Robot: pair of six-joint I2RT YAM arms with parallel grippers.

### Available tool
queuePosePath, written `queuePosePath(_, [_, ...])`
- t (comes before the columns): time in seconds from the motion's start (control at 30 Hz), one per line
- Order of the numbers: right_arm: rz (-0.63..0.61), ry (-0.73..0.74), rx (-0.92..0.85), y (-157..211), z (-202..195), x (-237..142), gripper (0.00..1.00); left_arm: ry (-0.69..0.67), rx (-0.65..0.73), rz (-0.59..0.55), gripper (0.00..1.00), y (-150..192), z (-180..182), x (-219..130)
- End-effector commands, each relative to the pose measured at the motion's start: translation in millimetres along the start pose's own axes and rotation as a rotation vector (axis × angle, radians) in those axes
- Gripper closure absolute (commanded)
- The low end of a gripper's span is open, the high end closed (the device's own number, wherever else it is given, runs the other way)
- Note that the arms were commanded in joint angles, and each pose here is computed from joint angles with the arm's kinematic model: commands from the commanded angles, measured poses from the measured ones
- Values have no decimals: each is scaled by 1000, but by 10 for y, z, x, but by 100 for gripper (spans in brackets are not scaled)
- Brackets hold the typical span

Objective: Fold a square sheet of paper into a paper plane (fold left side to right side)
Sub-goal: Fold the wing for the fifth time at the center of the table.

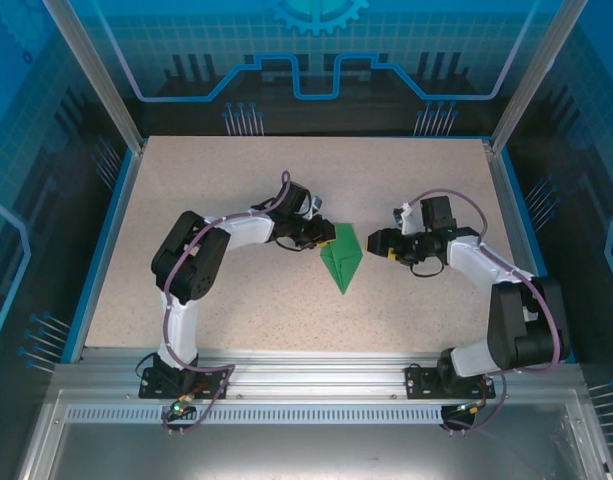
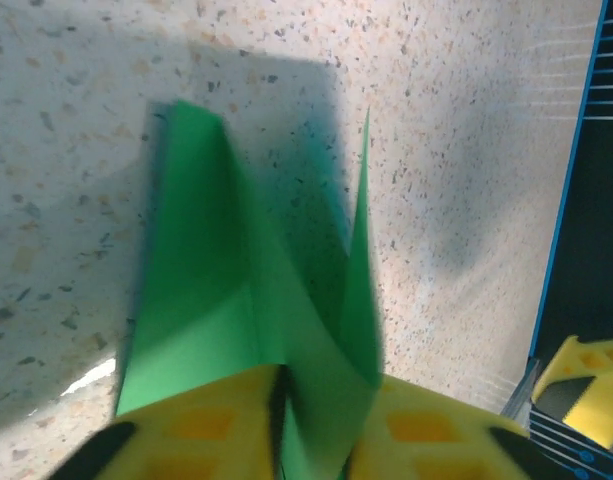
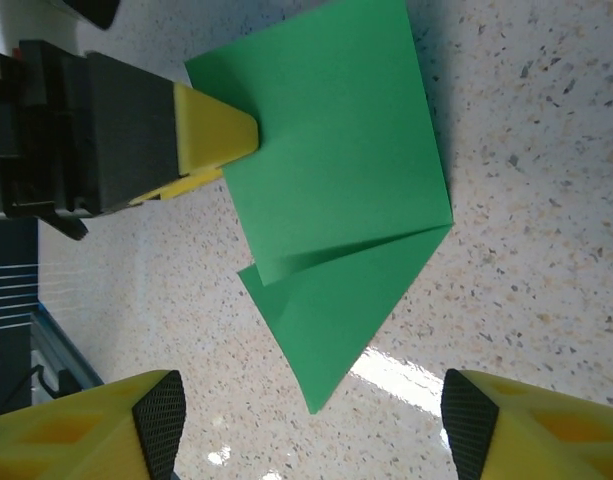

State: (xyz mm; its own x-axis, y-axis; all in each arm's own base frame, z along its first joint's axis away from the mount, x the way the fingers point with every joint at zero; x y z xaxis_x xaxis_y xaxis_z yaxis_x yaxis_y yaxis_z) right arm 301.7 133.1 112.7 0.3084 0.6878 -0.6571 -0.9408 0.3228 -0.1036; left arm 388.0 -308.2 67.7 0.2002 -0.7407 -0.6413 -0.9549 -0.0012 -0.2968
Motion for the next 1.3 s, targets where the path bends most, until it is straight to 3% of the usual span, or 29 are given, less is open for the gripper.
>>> queuePosePath(0.0, [12, -76, -12, -57, 10, -8, 29, 92, 45, 0, 85, 8, -161, -16])
queuePosePath(0.23, [42, -135, -48, -218, -25, 112, 28, 209, 144, 1, 95, 121, -304, -199])
queuePosePath(0.57, [134, -265, -65, -421, 8, 415, 28, 325, 217, 2, 98, 202, -410, -360])
queuePosePath(0.8, [218, -308, -39, -309, 38, 595, 32, 321, 198, 21, 98, 233, -332, -277])
queuePosePath(1.0, [233, -307, -22, -233, 10, 614, 48, 318, 193, 24, 98, 237, -303, -246])
queuePosePath(1.1, [240, -318, -13, -199, 17, 599, 68, 311, 192, 31, 95, 234, -287, -228])
queuePosePath(1.13, [238, -313, -11, -195, 13, 592, 77, 308, 191, 34, 93, 233, -279, -222])
queuePosePath(1.27, [230, -292, -10, -177, 10, 562, 88, 278, 205, 26, 75, 160, -274, -283])
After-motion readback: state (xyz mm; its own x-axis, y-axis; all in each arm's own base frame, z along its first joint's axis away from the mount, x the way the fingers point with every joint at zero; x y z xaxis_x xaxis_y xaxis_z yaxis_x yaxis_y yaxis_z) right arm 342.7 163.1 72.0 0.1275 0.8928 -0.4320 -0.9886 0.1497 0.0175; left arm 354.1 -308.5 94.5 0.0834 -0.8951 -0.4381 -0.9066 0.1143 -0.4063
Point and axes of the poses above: each hand's point on the last joint's axis, 136 mm out from that joint toward the fingers, its own x axis out along the fingers, its own z axis along the line the jaws close on, y = z × x, the point moved 2 cm from there along -x, back along the fingers, and after that the axes turned 14 degrees about x, right-handed, at the moved point
